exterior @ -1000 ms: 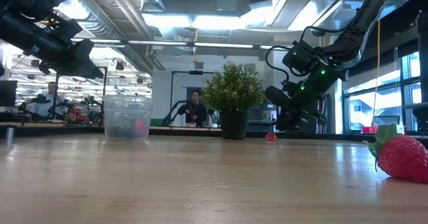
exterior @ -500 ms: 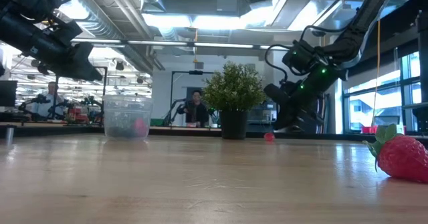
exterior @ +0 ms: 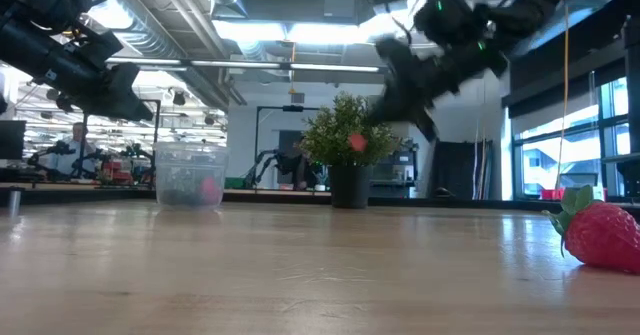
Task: Pick and placing Produce into tupperware
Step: Put the red strawberry into the transparent container
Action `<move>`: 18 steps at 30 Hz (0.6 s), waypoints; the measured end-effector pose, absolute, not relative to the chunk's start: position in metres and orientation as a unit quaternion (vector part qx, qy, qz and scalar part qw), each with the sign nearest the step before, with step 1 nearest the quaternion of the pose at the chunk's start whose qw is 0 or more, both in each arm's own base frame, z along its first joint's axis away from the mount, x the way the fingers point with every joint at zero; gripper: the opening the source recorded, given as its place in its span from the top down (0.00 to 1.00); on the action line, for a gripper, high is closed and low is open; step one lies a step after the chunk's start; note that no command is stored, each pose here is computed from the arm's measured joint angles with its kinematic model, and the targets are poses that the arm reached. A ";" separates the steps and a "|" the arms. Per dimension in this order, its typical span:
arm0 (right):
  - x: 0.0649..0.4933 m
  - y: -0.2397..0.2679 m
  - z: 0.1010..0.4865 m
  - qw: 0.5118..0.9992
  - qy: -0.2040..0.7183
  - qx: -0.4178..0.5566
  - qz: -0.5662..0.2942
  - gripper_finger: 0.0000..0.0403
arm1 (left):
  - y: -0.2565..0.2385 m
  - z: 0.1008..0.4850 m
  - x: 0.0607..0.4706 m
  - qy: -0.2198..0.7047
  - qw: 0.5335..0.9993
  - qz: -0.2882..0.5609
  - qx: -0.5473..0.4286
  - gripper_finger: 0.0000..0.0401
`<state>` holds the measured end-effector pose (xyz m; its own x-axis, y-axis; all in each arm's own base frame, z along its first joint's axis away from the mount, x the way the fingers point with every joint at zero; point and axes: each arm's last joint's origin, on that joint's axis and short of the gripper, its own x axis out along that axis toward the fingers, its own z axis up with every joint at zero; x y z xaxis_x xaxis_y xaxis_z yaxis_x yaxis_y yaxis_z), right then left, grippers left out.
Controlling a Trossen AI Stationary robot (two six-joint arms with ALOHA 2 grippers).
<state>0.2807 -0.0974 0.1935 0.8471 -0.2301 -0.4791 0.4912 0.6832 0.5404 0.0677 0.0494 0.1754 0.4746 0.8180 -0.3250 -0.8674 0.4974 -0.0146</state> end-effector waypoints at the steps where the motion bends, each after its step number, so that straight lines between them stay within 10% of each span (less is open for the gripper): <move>1: 0.287 -0.093 0.203 0.904 0.180 0.340 -0.188 1.00 | 0.049 0.175 0.068 0.139 0.854 0.493 -0.089 0.64; 18: 0.422 -0.042 0.299 0.965 0.172 0.189 -0.050 1.00 | 0.049 0.176 0.068 0.138 0.857 0.488 -0.092 0.64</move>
